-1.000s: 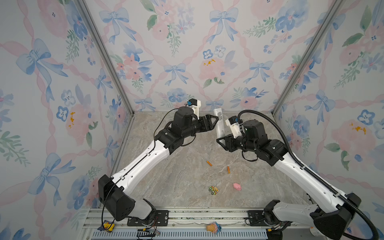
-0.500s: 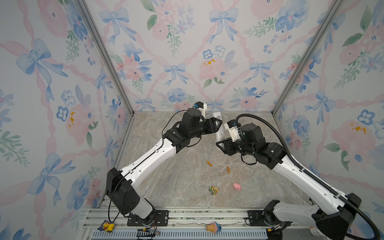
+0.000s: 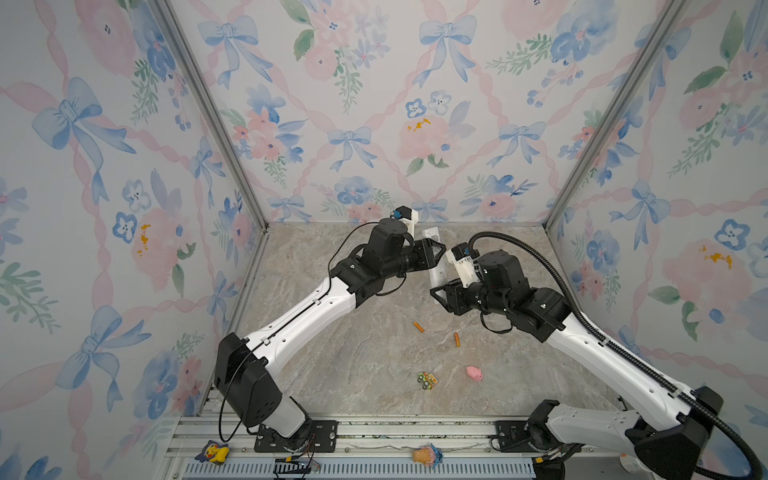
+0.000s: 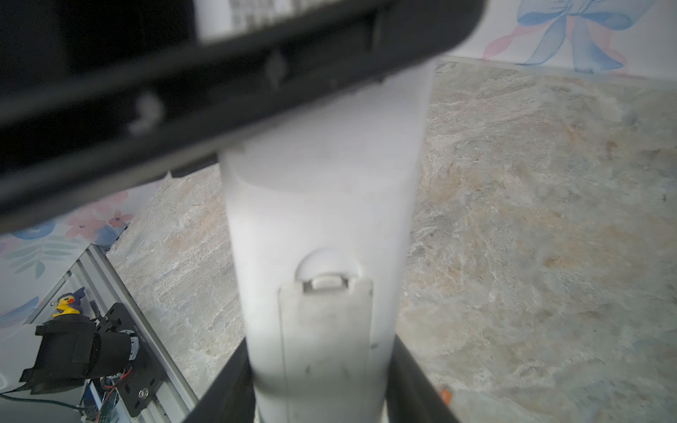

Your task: Load the batteries into the remote control

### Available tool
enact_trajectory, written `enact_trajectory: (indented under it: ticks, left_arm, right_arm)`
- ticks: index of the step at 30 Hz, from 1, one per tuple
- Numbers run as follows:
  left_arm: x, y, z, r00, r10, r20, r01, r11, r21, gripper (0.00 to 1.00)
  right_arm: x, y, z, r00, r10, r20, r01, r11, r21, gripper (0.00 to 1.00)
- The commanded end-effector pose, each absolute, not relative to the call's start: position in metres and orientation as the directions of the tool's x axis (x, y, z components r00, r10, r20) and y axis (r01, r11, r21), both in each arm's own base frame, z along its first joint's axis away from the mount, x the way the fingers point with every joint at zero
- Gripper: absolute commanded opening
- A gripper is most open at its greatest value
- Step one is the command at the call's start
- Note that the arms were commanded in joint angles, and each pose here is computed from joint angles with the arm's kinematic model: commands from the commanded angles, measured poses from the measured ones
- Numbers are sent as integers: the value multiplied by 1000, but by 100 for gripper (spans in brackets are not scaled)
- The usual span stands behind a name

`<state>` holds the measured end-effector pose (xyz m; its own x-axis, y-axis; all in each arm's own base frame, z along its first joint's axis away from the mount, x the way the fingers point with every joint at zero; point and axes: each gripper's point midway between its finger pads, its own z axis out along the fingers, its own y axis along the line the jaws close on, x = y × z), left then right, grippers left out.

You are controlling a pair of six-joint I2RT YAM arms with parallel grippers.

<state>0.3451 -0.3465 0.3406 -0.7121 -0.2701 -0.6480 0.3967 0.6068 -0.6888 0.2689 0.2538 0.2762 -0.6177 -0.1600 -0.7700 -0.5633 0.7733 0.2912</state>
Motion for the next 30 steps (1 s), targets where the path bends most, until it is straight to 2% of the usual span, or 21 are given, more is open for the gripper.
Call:
enact_trajectory:
  ticks: [1,5,8,12,14,17,20,26,30]
  left_arm:
    - [342,-347,343,-717,-263,-646,401,602,-690,37]
    - [342,-349,341,-722,-259,-641,401,599,-693,23]
    - [341,-350,341,-724,-255,-640,404,595,-694,17]
    - [340,-350,341,-724,-242,-646,416,594,-688,7]
    - [338,-350,342,-720,-234,-653,428,592,-683,4]
    - [337,-350,344,-715,-220,-664,445,588,-675,4]
    - [337,-349,345,-714,-210,-668,459,582,-672,3]
    - [341,-344,338,-720,-199,-665,455,588,-669,0]
    - [343,-343,337,-713,-171,-680,485,580,-654,0]
  right_arm:
    - [265,254,281,-598,-150,-787,-571,769,287,0]
    - [263,254,281,-597,-157,-787,-576,767,284,0]
    - [263,254,283,-588,-158,-793,-580,766,277,0]
    - [263,253,288,-576,-165,-801,-586,766,263,8]
    - [263,253,289,-572,-170,-803,-591,764,259,22]
    - [262,253,292,-568,-176,-804,-598,759,256,51]
    - [260,254,295,-563,-188,-805,-610,752,252,70]
    - [248,247,307,-524,-217,-824,-651,725,223,88]
    - [235,246,313,-496,-244,-833,-700,680,217,92]
